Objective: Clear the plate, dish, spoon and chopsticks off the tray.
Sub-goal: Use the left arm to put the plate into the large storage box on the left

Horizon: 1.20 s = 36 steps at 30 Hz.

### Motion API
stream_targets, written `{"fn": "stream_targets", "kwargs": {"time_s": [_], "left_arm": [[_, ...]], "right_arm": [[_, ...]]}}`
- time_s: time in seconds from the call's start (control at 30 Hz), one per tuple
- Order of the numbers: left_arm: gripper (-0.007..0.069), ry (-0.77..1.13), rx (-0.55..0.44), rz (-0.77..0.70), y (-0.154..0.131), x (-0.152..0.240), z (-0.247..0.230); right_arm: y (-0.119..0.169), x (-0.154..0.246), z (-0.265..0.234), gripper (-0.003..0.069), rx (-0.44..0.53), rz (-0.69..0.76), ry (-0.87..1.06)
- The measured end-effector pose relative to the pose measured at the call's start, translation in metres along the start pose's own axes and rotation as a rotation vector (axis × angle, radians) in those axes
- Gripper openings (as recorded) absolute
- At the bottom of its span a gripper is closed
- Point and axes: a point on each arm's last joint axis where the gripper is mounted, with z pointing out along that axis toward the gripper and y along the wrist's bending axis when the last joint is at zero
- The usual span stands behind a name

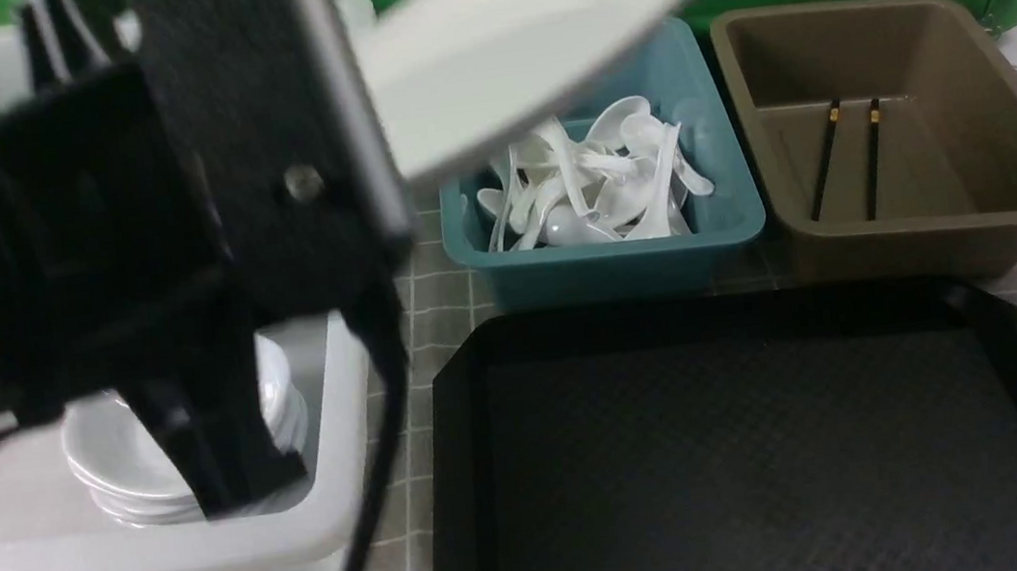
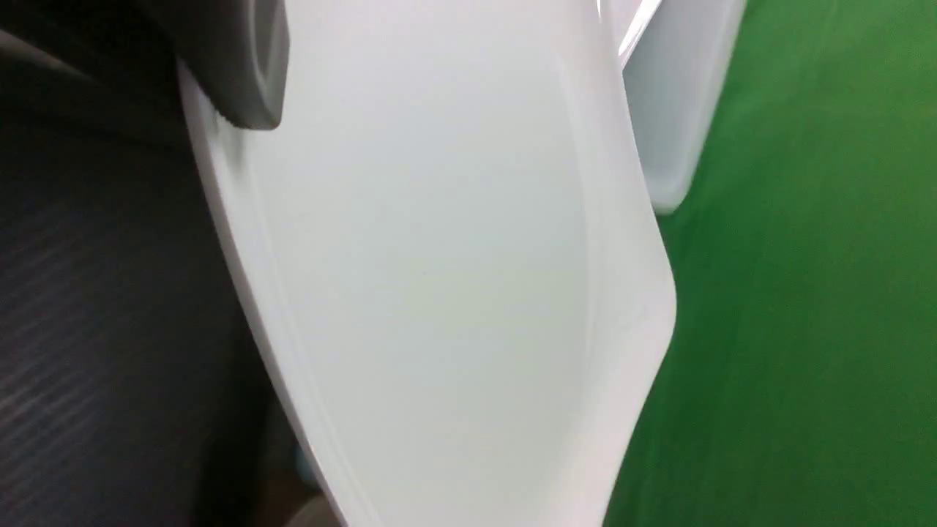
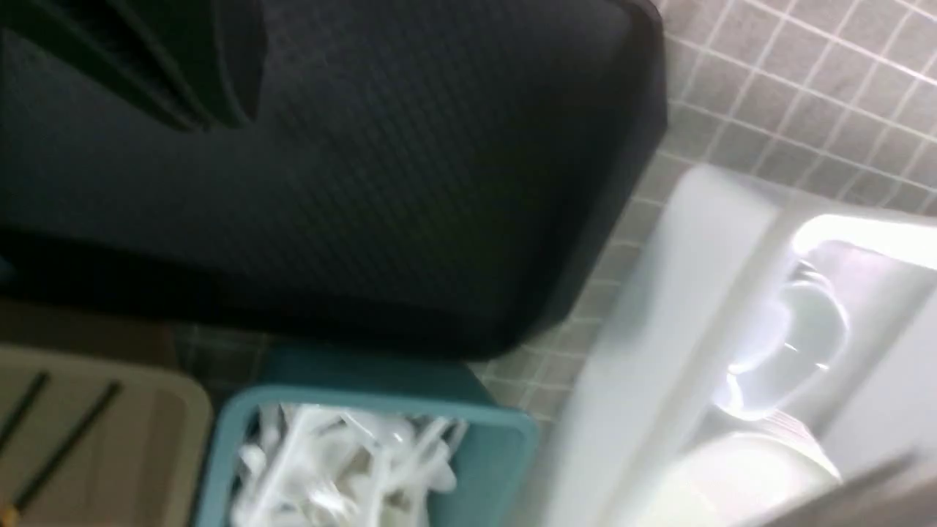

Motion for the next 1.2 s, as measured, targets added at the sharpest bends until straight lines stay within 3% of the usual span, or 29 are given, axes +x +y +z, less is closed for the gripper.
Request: {"fn": "stream_targets", "kwargs": {"time_s": [0.17, 0.3, 0.4, 0.87, 1.2], "left_arm": [[0.0032, 0.274, -0.107, -0.101, 0.039, 0.051, 0.051], [0.0032, 0.341, -0.153, -0.156, 0.060, 0.085, 0.088], [0.0032, 0.389, -0.144, -0.112, 0.067, 0.109, 0.116], [0.0031, 0.515, 0.054, 0.061, 0.035, 0.152, 0.209], [0.0046, 0.501, 0.082, -0.005, 0.027, 0.156, 0.221]], "right_arm": [[0.017, -0.004, 0.017, 0.0023, -0.045, -0.098, 0.062], [0.024, -0.001, 0.025, 0.0023, -0.071, -0.148, 0.106], [0.025, -0.001, 0.026, 0.0023, -0.082, -0.166, 0.114], [0.025, -0.001, 0.025, 0.0034, -0.086, -0.206, 0.114], [0.025, -0.001, 0.025, 0.0036, -0.087, -0.206, 0.113]]}}
